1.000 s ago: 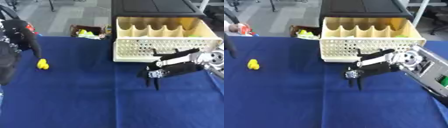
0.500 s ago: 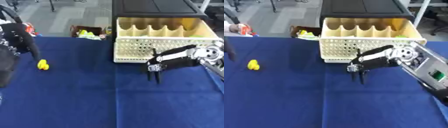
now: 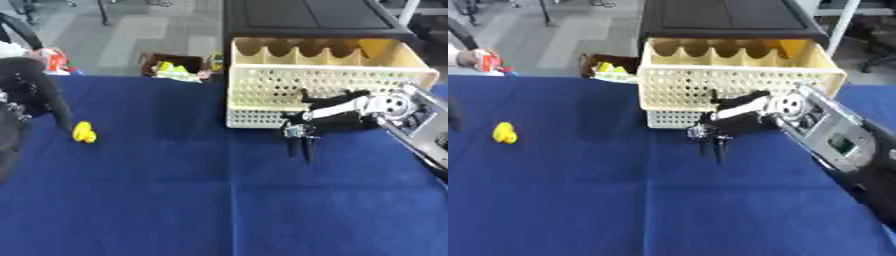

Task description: Pick up objects from table and place into drawer.

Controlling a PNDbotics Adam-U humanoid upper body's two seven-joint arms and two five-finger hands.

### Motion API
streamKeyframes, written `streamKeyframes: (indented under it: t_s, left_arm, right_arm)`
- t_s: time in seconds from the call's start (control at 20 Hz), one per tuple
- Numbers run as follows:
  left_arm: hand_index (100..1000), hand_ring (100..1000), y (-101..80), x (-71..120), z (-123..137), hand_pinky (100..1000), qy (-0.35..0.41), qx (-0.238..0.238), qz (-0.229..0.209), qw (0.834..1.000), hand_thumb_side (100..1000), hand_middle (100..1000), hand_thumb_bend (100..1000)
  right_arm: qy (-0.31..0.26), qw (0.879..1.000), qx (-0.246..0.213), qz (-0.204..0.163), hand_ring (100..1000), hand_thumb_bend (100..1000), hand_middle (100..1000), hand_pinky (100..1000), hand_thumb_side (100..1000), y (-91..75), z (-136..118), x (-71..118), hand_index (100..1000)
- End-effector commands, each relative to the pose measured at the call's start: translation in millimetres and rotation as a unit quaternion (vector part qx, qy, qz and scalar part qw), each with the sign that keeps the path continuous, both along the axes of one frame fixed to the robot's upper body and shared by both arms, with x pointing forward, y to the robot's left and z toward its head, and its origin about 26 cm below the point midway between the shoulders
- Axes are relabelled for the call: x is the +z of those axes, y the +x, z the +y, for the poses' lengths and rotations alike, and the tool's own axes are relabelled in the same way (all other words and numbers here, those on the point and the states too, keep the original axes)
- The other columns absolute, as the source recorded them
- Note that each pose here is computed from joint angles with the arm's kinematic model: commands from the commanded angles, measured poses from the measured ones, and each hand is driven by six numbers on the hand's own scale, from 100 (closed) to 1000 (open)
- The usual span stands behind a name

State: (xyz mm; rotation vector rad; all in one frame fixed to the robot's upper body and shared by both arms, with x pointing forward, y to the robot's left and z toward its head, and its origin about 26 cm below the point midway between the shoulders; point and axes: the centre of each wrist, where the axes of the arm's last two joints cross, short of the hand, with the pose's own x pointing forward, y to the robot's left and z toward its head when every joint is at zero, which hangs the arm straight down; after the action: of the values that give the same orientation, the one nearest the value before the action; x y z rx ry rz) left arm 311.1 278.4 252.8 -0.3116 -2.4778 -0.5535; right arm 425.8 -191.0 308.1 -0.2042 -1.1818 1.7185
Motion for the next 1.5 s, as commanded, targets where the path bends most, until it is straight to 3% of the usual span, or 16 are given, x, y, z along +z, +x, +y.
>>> streamKeyframes:
  t_s: [0.05,0.6,1.5]
  left_arm:
    - [740,480,-4.1,5.8,1.7,385,0.005,0.004,-0.014,1.0,765,534,100]
    - [715,480,-4.5,2.2,3.1,388,0.006,0.011,-0.009,1.0,778,534,100]
    - [699,479,-4.7,-1.6,3.9,389,0.008,0.018,-0.005,1.0,787,531,100]
  right_arm:
    - [-0.003,1.0,-0.011,-0.023,585,100,650,770,1000,4.7,-4.1,15.5,906]
    - [0.008,0.998,-0.012,-0.062,563,100,626,781,1000,17.0,-5.4,28.2,891]
    - [0.027,0.994,-0.048,-0.089,534,100,585,785,1000,40.3,-4.9,26.1,863]
